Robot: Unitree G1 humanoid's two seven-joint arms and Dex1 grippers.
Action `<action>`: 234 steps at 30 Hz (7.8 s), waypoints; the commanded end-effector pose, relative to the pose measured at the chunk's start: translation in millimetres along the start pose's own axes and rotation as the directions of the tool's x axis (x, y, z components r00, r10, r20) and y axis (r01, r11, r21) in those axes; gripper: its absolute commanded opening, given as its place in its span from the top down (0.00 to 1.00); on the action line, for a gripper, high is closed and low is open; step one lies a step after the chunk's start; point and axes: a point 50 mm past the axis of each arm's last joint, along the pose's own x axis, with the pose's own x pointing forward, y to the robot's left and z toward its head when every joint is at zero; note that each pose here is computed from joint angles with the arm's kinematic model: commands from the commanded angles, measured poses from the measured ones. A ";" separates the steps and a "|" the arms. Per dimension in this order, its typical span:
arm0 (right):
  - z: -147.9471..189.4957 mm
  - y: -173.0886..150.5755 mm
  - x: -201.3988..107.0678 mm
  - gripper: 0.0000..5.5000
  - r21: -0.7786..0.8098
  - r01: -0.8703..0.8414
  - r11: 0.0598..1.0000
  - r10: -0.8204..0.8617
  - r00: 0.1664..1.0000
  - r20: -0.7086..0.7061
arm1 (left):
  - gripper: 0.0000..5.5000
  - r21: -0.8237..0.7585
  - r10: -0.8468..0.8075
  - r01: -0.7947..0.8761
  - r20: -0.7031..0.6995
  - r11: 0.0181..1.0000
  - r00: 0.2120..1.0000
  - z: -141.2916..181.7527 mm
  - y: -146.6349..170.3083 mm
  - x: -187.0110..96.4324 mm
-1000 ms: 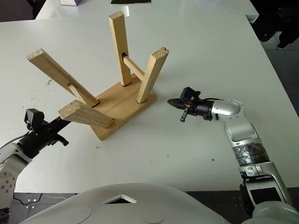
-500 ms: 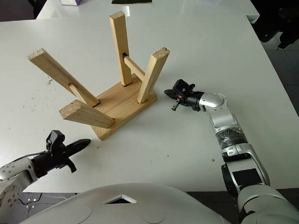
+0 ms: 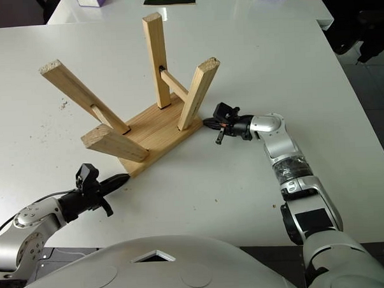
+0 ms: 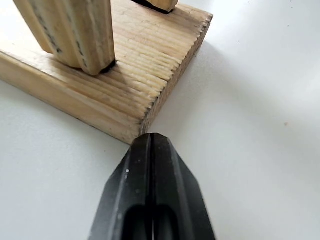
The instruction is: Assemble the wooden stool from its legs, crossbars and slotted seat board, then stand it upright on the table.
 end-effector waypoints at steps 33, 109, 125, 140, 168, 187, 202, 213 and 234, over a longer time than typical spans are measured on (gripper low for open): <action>-4.3 84.4 -68.4 1.00 0.090 -0.165 0.982 0.165 0.986 0.012 | 1.00 0.019 0.052 -0.052 -0.009 0.998 0.999 -9.1 -3.9 4.8; 67.4 114.6 -143.0 1.00 0.027 -0.210 0.977 0.206 0.973 0.103 | 1.00 0.233 -0.204 0.188 0.046 0.954 0.978 75.4 -47.3 -58.2; 64.0 79.6 -136.5 1.00 -0.015 -0.143 0.990 0.144 0.986 0.085 | 1.00 0.275 -0.124 0.104 0.058 0.956 0.991 80.3 -13.7 -47.8; 31.9 39.9 -163.0 1.00 -0.036 -0.015 0.999 0.013 0.997 -0.077 | 1.00 0.302 0.066 -0.044 -0.062 0.952 0.996 61.8 35.9 -74.7; 23.7 54.8 -96.0 0.31 -0.108 -0.248 0.963 0.241 0.968 -0.071 | 0.38 0.544 -0.203 0.258 -0.160 0.798 0.966 44.4 41.6 0.2; 9.6 49.4 -58.6 0.31 -0.067 -0.329 0.942 0.325 0.943 -0.065 | 0.38 0.606 -0.302 0.307 -0.113 0.734 0.947 52.1 39.2 29.2; 9.6 49.9 -53.0 0.65 -0.059 -0.371 0.927 0.369 0.929 -0.036 | 0.70 0.660 -0.359 0.347 -0.124 0.666 0.925 55.1 36.7 32.5; 23.3 48.0 -62.5 0.74 0.044 -0.418 0.907 0.416 0.908 0.052 | 0.72 0.385 -0.363 0.338 -0.008 0.859 0.932 75.2 39.9 25.4; 183.2 67.9 -113.9 0.74 0.229 -0.750 0.620 0.116 0.377 0.919 | 0.72 -0.203 -0.004 0.701 0.959 0.683 0.282 212.6 -19.6 -18.1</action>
